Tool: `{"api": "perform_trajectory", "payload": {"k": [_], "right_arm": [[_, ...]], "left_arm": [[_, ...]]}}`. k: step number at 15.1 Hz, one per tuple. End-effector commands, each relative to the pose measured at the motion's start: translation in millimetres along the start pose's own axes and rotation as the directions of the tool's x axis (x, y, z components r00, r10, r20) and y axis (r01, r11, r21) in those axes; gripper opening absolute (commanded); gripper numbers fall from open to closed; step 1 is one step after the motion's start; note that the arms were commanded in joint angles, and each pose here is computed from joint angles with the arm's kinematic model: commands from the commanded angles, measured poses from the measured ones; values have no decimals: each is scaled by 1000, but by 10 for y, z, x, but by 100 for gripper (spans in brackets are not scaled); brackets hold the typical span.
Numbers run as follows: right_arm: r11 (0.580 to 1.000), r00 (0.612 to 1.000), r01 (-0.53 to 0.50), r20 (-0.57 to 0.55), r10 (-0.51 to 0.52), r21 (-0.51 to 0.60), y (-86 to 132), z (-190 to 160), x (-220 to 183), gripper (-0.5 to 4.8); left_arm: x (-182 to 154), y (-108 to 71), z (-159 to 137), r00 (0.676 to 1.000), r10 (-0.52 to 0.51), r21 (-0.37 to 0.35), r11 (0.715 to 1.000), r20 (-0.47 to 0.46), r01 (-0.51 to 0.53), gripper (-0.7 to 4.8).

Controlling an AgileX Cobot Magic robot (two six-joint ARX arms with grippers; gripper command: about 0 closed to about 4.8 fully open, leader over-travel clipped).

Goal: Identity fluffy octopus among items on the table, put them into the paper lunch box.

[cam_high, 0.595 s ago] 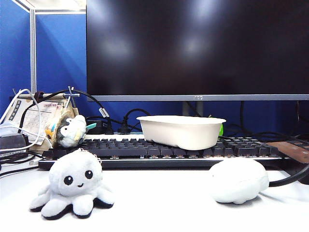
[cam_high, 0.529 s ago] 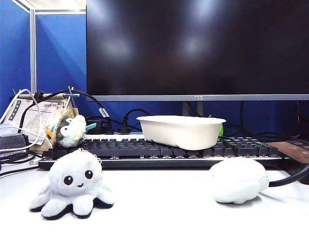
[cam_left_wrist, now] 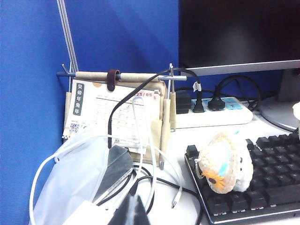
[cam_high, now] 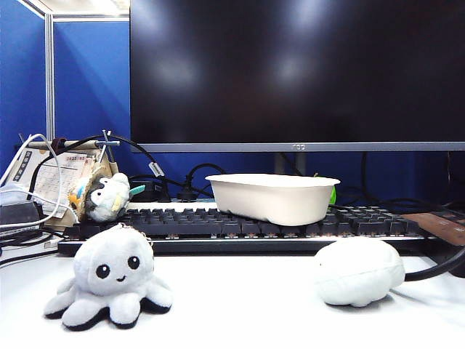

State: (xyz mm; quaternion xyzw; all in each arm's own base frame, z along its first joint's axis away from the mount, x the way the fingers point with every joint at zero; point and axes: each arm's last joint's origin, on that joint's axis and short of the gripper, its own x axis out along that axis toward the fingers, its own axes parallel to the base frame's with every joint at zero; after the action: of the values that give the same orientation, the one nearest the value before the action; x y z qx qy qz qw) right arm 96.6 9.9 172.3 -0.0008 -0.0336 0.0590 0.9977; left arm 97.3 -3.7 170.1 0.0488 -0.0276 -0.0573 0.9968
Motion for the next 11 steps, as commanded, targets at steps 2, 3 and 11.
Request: {"api": "perform_trajectory", "payload": {"k": [2, 3, 11], "right_arm": [[999, 997, -9, 73, 6, 32, 2, 77, -5, -1], [999, 992, -11, 128, 6, 35, 2, 134, -11, -1], [998, 938, -26, 347, 7, 50, 4, 1008, -277, -1]], "left_arm": [[-5, 6, 73, 997, 3, -71, 997, 73, 2, -5], [-11, 11, 131, 992, 8, -89, 996, 126, 4, -5], [-274, 63, 969, 931, 31, -230, 972, 365, 58, -5]]}}
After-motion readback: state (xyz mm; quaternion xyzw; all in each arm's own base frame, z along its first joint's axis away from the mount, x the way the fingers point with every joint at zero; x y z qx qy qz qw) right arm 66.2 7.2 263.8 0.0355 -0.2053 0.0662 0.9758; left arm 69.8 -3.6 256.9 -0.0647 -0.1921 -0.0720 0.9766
